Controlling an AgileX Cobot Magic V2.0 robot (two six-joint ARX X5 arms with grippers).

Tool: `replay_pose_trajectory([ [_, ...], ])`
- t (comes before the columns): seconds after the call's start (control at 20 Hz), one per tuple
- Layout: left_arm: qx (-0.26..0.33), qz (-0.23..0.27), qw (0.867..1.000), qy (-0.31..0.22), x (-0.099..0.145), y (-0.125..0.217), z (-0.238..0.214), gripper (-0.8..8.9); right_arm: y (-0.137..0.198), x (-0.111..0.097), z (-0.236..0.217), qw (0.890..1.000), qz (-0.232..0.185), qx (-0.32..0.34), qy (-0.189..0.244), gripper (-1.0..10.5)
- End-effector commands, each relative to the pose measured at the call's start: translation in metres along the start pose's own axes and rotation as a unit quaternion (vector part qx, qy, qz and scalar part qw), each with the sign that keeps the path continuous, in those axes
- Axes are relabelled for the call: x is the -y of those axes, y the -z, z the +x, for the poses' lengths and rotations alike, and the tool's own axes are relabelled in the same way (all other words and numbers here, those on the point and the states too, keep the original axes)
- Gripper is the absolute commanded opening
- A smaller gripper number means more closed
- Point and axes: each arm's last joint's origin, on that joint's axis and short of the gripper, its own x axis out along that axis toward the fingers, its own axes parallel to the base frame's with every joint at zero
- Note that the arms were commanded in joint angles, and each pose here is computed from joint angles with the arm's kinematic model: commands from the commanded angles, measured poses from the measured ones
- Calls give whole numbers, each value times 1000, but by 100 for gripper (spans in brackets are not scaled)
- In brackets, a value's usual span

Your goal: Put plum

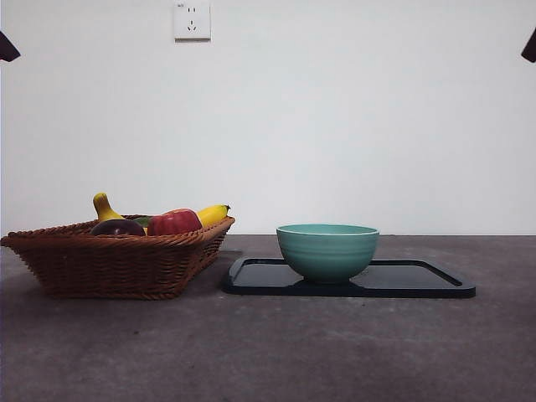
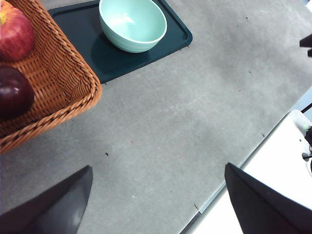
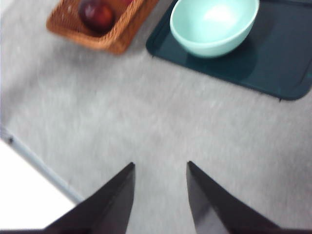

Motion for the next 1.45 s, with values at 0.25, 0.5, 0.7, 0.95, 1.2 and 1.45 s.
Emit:
replay_pose_trajectory([
  [0.25, 5, 10, 1000, 4, 1, -3, -1, 433, -24, 1, 10, 996, 71, 46, 0, 239],
  [0.5, 4, 10, 1000, 4, 1, -3, -1, 433, -60, 4, 25, 996, 68, 50, 31, 241],
  [0.7, 4, 10, 1000, 4, 1, -3, -1, 433, -97, 11, 48, 996, 58, 26, 60, 279],
  [0.95, 4, 10, 1000, 4, 1, -3, -1, 433, -136, 32, 91, 994, 68, -14, 85, 279],
  [1.2, 4, 10, 1000, 4, 1, -3, -1, 433, -154, 54, 141, 990, 72, -56, 103, 279],
  [1.45, 2, 9, 1000, 4, 1, -3, -1, 433, -148, 76, 186, 985, 82, -91, 118, 278],
])
